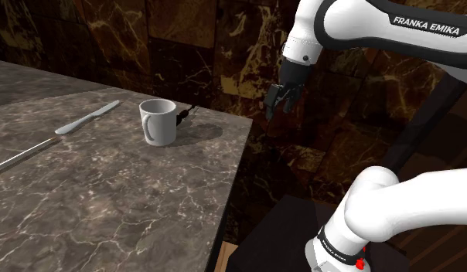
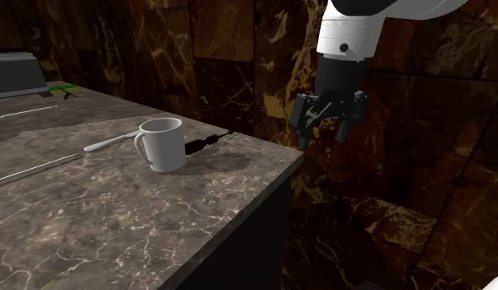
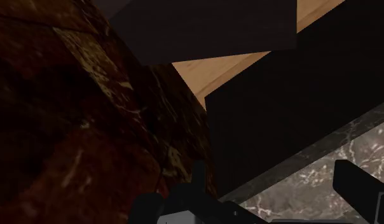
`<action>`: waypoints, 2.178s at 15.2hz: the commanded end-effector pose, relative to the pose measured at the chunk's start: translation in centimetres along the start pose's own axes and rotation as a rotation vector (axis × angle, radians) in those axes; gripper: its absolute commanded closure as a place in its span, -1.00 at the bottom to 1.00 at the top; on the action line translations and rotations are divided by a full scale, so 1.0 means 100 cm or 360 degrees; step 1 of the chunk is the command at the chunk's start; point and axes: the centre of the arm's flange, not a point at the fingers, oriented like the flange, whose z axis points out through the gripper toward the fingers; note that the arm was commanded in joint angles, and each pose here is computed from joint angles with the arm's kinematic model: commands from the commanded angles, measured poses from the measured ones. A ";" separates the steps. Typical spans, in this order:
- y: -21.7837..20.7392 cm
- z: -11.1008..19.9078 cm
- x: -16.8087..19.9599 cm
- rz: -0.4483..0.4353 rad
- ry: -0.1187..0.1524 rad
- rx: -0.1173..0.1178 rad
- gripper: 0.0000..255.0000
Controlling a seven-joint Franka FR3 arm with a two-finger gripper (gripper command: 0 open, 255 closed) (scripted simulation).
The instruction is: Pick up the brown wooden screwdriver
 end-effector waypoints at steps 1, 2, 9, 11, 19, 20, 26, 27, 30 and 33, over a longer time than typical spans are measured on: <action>0.000 0.000 0.000 0.0000 0.0000 0.0000 -1.00; -0.012 0.001 0.007 0.0065 -0.0005 -0.0003 -1.00; -0.084 0.012 0.068 0.0517 -0.0043 -0.0022 -1.00; -0.102 0.015 0.089 0.0646 -0.0054 -0.0028 -1.00; -0.152 0.031 0.184 0.1163 -0.0097 -0.0051 -1.00; -0.156 0.034 0.197 0.1228 -0.0102 -0.0053 -1.00; -0.169 0.046 0.267 0.1571 -0.0130 -0.0068 -1.00; -0.169 0.052 0.267 0.1571 -0.0130 -0.0068 -1.00; -0.168 0.067 0.266 0.1571 -0.0130 -0.0068 -1.00; -0.167 0.086 0.265 0.1571 -0.0130 -0.0068 -1.00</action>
